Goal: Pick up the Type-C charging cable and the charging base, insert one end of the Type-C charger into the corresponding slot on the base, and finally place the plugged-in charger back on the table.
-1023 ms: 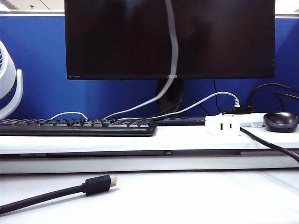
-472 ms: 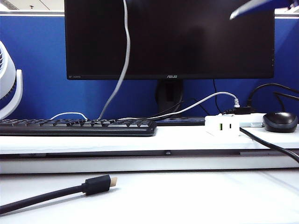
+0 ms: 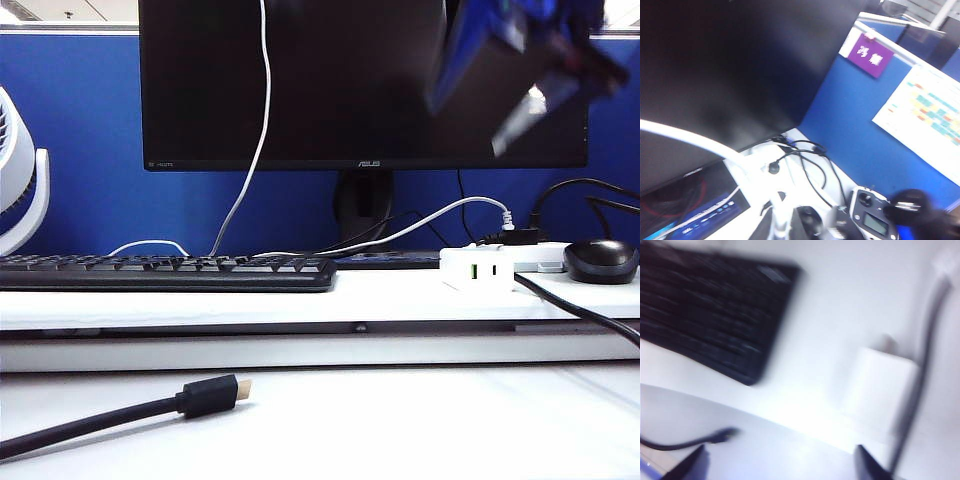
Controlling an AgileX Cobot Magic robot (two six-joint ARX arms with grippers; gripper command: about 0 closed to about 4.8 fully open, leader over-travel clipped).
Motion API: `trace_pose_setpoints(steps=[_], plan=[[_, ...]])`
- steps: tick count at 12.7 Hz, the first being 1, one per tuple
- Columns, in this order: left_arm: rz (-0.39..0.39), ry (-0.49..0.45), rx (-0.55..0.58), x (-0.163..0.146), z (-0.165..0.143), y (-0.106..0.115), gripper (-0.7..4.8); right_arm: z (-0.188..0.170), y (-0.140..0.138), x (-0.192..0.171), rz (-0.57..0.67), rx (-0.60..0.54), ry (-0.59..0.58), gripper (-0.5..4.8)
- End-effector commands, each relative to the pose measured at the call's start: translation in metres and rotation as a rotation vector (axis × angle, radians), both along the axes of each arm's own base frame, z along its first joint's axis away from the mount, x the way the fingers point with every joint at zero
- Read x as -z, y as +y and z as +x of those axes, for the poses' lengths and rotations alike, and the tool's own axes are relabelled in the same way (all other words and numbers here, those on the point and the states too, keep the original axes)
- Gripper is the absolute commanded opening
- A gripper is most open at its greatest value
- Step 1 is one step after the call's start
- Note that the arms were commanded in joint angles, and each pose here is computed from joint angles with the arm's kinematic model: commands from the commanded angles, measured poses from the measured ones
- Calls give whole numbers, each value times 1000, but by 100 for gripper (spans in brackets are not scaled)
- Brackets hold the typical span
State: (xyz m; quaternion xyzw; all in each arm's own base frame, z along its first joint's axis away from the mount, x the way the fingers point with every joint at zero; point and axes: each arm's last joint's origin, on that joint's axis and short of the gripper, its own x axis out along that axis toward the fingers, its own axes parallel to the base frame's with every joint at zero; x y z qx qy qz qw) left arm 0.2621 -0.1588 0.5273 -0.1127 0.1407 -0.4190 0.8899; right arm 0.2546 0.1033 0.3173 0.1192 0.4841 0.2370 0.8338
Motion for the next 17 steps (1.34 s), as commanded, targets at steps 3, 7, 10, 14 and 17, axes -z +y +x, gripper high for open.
trace_pose_setpoints(steps=[3, 7, 10, 14, 17], plan=[[-9, -14, 11, -3, -3, 1, -6, 9, 10, 27, -341, -255, -2, 386], [-8, -11, 15, -3, -3, 1, -6, 8, -1, 29, -754, -331, -67, 386], [-6, -7, 15, -3, -3, 1, -6, 12, 5, 24, -521, -169, -37, 386], [-6, -7, 15, -3, -3, 1, -6, 23, 15, 35, -264, 24, 130, 386], [-4, -4, 16, -2, -3, 1, -6, 37, 22, 51, -204, 60, 172, 386]])
